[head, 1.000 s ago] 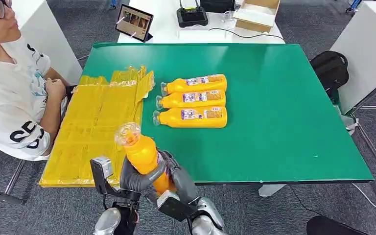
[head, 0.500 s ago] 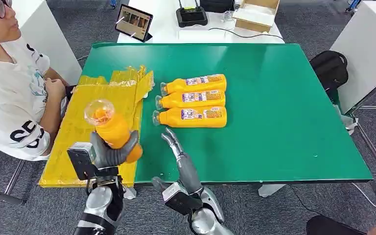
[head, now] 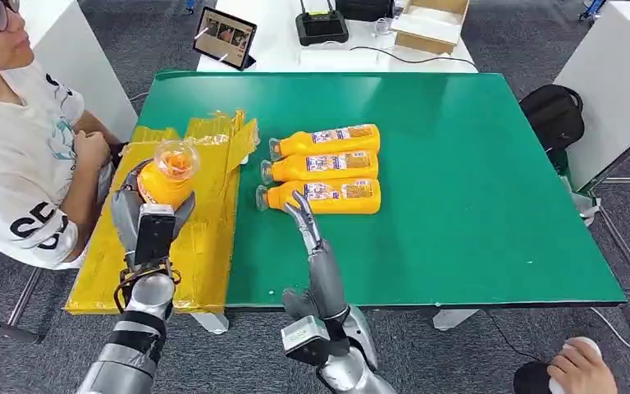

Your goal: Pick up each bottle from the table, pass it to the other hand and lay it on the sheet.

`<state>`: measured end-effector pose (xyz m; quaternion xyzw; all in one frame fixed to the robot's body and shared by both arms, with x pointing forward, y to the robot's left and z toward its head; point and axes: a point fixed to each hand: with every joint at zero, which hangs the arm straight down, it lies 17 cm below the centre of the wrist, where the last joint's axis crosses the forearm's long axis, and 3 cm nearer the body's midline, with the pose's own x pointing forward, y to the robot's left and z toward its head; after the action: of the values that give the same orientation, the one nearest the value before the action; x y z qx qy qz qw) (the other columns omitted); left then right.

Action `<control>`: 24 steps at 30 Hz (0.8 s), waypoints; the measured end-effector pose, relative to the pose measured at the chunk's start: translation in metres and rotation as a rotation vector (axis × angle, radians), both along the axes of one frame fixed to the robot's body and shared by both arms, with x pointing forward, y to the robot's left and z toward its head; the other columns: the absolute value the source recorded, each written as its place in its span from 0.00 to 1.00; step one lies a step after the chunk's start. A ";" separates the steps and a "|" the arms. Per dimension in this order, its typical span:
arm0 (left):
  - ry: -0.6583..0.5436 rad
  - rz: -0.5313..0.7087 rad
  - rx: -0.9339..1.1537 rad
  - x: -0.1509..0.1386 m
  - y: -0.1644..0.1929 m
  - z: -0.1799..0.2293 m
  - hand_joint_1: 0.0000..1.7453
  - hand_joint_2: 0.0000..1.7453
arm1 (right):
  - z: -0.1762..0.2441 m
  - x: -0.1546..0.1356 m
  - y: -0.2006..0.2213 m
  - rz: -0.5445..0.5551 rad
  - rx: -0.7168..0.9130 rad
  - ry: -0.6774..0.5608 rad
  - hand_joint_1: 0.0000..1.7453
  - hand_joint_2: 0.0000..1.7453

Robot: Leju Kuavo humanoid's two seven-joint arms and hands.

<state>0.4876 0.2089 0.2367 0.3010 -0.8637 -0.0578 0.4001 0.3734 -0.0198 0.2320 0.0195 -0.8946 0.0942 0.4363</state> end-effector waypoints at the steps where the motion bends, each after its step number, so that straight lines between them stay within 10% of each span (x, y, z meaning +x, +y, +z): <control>1: 0.001 0.004 0.026 0.001 -0.001 -0.001 1.00 1.00 | 0.001 0.000 0.000 -0.001 0.001 -0.004 0.00 0.00; 10: 0.103 0.129 0.934 0.045 -0.009 -0.049 1.00 1.00 | 0.019 -0.013 0.012 0.037 0.005 -0.082 0.00 0.00; 24: 0.596 -0.065 1.058 0.060 0.061 -0.184 1.00 1.00 | 0.017 -0.018 0.022 0.097 0.022 -0.070 0.00 0.00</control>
<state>0.5474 0.2695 0.0524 0.4031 -0.5774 -0.5732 0.4189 0.3558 0.0025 0.2493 0.0644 -0.9084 0.1061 0.3993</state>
